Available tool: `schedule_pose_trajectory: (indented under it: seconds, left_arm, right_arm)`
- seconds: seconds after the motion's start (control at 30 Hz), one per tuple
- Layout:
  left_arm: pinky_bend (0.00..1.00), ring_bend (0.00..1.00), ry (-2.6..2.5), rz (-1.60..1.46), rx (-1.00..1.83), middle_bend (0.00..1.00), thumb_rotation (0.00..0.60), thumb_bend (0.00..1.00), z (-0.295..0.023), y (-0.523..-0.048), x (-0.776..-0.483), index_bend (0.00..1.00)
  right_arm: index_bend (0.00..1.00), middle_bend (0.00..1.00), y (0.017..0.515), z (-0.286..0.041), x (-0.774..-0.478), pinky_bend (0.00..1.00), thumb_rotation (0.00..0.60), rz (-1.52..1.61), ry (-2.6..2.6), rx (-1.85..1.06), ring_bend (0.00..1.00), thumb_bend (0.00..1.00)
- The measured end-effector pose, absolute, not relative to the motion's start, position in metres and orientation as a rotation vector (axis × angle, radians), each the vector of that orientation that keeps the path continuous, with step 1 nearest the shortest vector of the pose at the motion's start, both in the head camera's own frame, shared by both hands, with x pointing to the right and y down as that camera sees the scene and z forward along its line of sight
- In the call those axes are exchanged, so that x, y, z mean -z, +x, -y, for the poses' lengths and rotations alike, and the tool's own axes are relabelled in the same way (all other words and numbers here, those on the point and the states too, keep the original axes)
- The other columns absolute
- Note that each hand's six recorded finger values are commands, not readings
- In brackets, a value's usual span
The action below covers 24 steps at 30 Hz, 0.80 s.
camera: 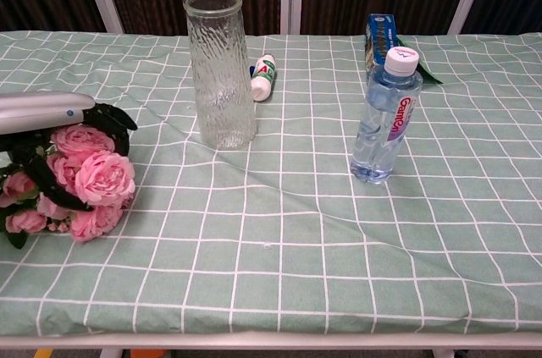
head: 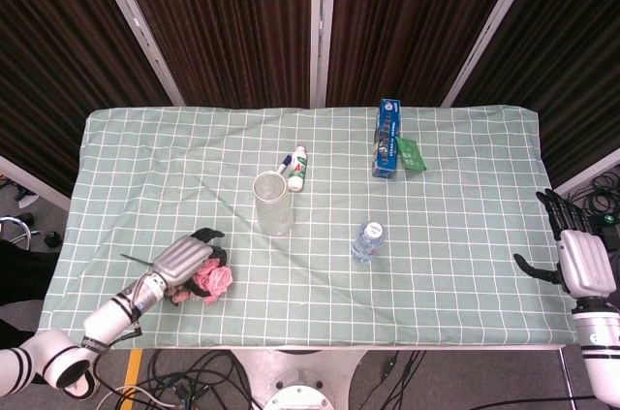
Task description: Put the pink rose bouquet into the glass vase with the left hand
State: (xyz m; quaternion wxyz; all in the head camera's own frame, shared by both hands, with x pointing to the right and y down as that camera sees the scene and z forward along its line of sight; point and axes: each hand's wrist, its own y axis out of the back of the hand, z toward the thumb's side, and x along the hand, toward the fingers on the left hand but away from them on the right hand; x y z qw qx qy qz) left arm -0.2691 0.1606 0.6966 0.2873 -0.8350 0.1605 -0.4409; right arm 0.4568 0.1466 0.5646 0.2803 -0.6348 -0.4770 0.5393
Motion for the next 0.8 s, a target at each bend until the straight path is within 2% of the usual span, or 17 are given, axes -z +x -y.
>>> schedule_pose_trajectory:
  seconds: [0.37,0.53,0.8]
  left_arm:
    - [0.16,0.20,-2.160,-0.578,1.168,0.59,0.600,0.19,-0.143,-0.290,-0.670,0.56]
    - [0.18,0.24,-2.097,-0.704,1.148,0.64,0.600,0.20,-0.126,-0.308,-0.645,0.57]
    - [0.18,0.24,-1.944,-0.919,1.112,0.64,0.600,0.21,-0.084,-0.342,-0.594,0.57]
  right_arm:
    - [0.00,0.00,0.457,-0.145,-0.555,0.00,0.600,1.303,-1.688,-1.408,0.00,0.14]
    - [0.00,0.00,0.455,-0.146,-0.554,0.00,0.600,1.302,-1.694,-1.397,0.00,0.14]
    - [0.00,0.00,0.451,-0.161,-0.556,0.00,0.600,1.251,-1.713,-1.389,0.00,0.13]
